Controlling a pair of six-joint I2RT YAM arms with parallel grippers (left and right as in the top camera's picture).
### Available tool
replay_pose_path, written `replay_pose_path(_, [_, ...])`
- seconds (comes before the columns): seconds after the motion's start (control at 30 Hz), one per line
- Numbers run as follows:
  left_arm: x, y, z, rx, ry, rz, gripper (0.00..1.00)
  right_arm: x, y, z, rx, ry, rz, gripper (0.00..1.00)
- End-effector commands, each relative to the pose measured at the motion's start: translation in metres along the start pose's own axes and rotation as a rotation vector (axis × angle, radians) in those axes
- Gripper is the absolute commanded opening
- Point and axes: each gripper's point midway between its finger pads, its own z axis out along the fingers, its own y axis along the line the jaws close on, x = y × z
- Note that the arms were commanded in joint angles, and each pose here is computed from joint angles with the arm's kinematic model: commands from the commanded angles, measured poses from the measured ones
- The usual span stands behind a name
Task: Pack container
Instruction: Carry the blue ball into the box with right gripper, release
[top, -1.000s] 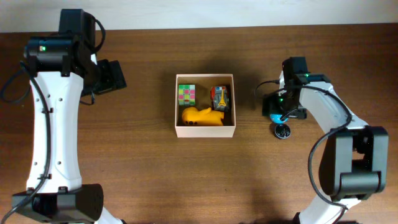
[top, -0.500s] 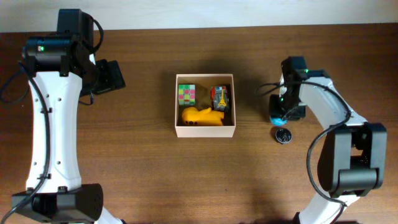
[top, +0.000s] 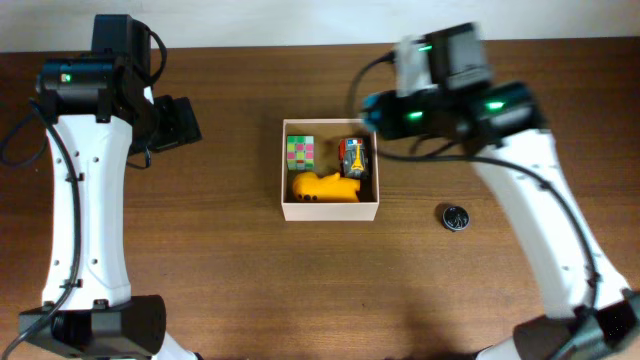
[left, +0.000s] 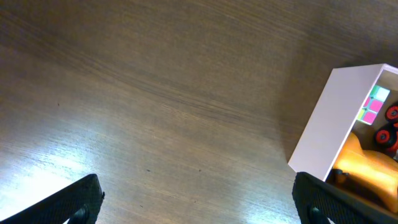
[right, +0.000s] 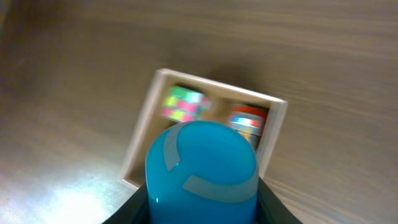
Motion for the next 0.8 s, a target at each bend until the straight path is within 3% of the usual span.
replay_pose_path(0.0, [-0.002,0.004,-0.006,-0.003,-0.02,0.008,0.99,0.018,0.016,0.056,0.008,0.092,-0.026,0.35])
replay_pose_path(0.13, [-0.002,0.004,-0.006,-0.003,-0.02,0.008,0.99,0.037,0.005,0.123,0.076,0.173,-0.02,0.35])
replay_pose_path(0.3, [-0.002,0.004,-0.006,-0.003,-0.02,0.008,0.99,0.05,-0.011,0.172,0.098,0.211,0.064,0.36])
replay_pose_path(0.4, [-0.002,0.004,-0.006,-0.003,-0.02,0.008,0.99,0.051,-0.014,0.183,0.098,0.21,0.064,0.53])
replay_pose_path(0.6, [-0.002,0.004,-0.006,-0.003,-0.02,0.008,0.99,0.027,0.001,0.15,0.068,0.154,0.026,0.65])
replay_pose_path(0.67, [-0.002,0.004,-0.006,-0.003,-0.02,0.008,0.99,0.008,0.008,0.117,0.067,0.097,-0.012,0.68])
replay_pose_path(0.73, [-0.002,0.004,-0.006,-0.003,-0.02,0.008,0.99,-0.012,0.006,0.078,0.12,0.024,-0.019,0.81])
replay_pose_path(0.77, [-0.002,0.004,-0.006,-0.003,-0.02,0.008,0.99,-0.018,0.004,0.06,0.142,-0.003,-0.018,0.82])
